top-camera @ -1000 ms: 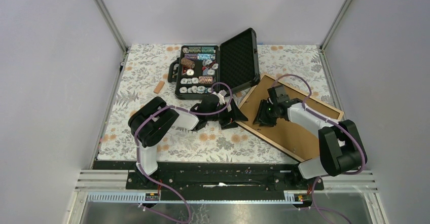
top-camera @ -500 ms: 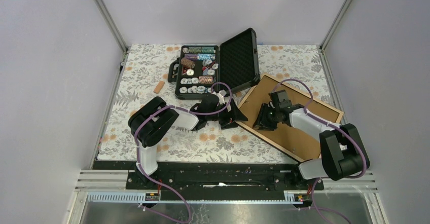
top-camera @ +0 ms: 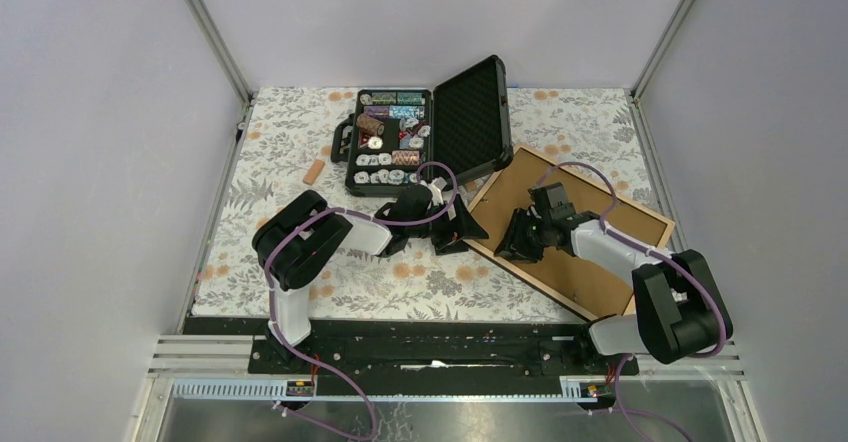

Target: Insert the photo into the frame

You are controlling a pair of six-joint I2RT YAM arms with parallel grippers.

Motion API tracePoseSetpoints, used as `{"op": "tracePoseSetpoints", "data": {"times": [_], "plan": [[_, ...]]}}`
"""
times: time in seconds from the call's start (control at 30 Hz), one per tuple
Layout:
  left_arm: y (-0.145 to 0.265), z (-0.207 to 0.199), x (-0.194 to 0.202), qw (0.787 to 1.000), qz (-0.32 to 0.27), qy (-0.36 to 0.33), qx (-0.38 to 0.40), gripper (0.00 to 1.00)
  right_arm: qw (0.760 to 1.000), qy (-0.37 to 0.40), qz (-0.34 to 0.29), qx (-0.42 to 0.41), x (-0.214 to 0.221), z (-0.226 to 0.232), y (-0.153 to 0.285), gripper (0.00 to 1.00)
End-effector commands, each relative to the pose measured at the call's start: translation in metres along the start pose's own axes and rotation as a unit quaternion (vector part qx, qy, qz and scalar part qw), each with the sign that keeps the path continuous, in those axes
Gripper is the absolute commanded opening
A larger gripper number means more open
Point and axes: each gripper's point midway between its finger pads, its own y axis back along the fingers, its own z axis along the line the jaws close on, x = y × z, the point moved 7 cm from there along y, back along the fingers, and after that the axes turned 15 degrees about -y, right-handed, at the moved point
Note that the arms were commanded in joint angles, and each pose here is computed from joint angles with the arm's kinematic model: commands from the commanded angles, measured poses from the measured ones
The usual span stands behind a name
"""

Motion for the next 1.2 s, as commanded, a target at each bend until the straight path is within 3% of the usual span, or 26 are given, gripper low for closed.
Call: {"op": "tracePoseSetpoints", "data": {"times": [0.0, 0.2, 0.83, 1.17], "plan": [[-0.005, 0.003, -0.006, 1.000, -0.012, -0.023, -0.008, 0.86, 0.999, 0.022, 0.019, 0.043, 0.006, 0.008, 0.013, 0.44], [0.001, 0.004, -0.003, 0.999, -0.013, -0.029, -0.017, 0.86, 0.997, 0.044, -0.050, 0.050, -0.017, 0.023, 0.030, 0.52], [-0.001, 0.004, -0.004, 1.000, -0.015, -0.024, -0.010, 0.86, 0.997, 0.051, 0.021, 0.055, -0.010, 0.003, -0.013, 0.52], [0.001, 0.004, -0.003, 1.000, -0.016, -0.024, -0.008, 0.86, 0.995, 0.014, 0.081, 0.056, 0.030, -0.019, -0.006, 0.51]]}}
